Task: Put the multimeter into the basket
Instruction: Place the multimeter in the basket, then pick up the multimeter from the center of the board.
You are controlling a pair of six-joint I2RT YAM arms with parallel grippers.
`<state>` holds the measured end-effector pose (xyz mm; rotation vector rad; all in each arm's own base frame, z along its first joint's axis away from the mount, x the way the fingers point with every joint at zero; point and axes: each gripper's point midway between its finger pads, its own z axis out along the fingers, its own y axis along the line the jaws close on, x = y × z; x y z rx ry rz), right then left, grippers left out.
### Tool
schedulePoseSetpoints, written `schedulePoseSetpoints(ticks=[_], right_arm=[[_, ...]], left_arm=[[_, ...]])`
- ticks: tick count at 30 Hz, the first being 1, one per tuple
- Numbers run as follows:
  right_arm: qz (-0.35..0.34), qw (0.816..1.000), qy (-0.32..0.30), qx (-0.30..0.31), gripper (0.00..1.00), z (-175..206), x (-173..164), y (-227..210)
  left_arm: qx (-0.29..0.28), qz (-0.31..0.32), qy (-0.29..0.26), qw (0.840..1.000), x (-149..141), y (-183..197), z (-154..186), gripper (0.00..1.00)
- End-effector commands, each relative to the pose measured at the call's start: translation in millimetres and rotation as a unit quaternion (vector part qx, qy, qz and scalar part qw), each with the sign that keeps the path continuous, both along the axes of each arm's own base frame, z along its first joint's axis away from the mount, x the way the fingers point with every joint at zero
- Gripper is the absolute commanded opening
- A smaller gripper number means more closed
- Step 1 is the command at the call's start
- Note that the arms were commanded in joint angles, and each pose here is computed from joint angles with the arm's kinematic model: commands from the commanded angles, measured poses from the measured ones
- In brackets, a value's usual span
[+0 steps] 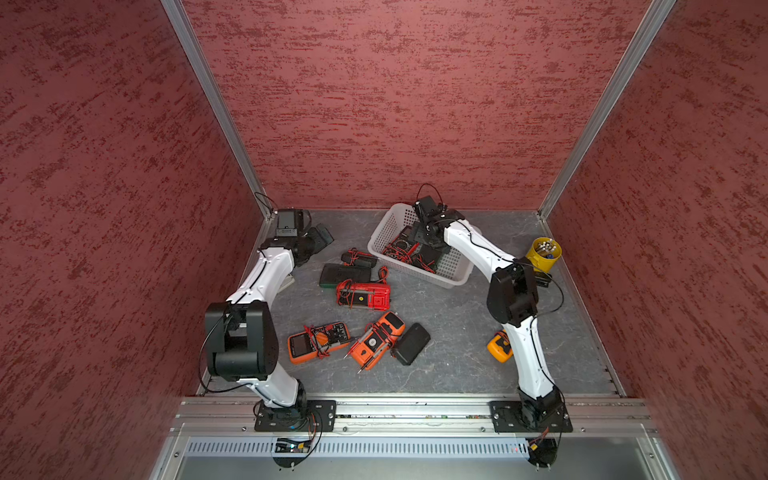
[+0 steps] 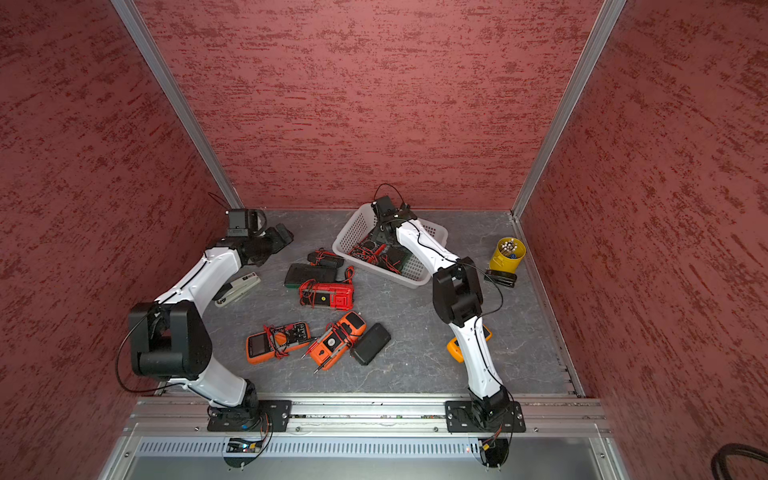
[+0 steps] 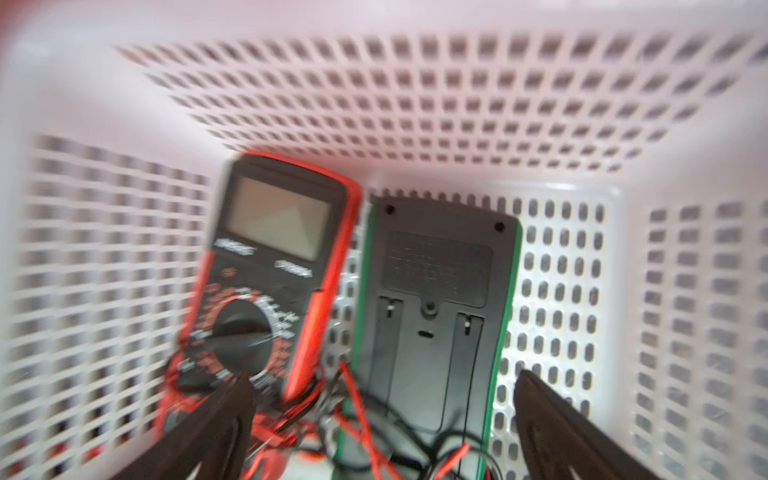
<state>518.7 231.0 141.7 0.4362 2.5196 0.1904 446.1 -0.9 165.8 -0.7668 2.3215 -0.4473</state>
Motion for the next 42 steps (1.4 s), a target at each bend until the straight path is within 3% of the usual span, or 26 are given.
schedulePoseSetpoints(ticks=[1,5,8,12,18,25,33,42], right_arm=[[0.078,0.995,-0.059,0.017,0.99,51,-1,16],[0.174,0.980,-0.098,0.020,0.99,76,-19,45],[0.260,0.957,-0.129,0.007,0.99,92,-42,74],[0.412,0.900,-0.143,-0.005,0.99,99,-89,123],[0.576,0.811,-0.100,-0.033,0.99,66,-153,173],[0.680,0.732,-0.040,0.021,0.95,37,-194,214],[0.709,0.704,-0.002,0.025,0.93,5,-191,228],[0.707,0.707,0.020,0.000,0.89,-27,-183,226]], left_arm=[[-0.045,0.013,0.048,0.998,-12,-1,-24,1.00],[-0.060,0.021,0.087,0.994,-22,-1,-43,1.00],[-0.068,0.027,0.100,0.992,-29,-2,-51,1.00],[-0.074,0.039,0.108,0.991,-36,1,-55,1.00],[-0.085,0.060,0.101,0.989,-37,9,-54,1.00],[-0.079,0.068,0.092,0.990,-37,15,-48,1.00],[-0.079,0.075,0.081,0.991,-37,21,-42,1.00],[-0.080,0.077,0.077,0.991,-37,24,-39,1.00]])
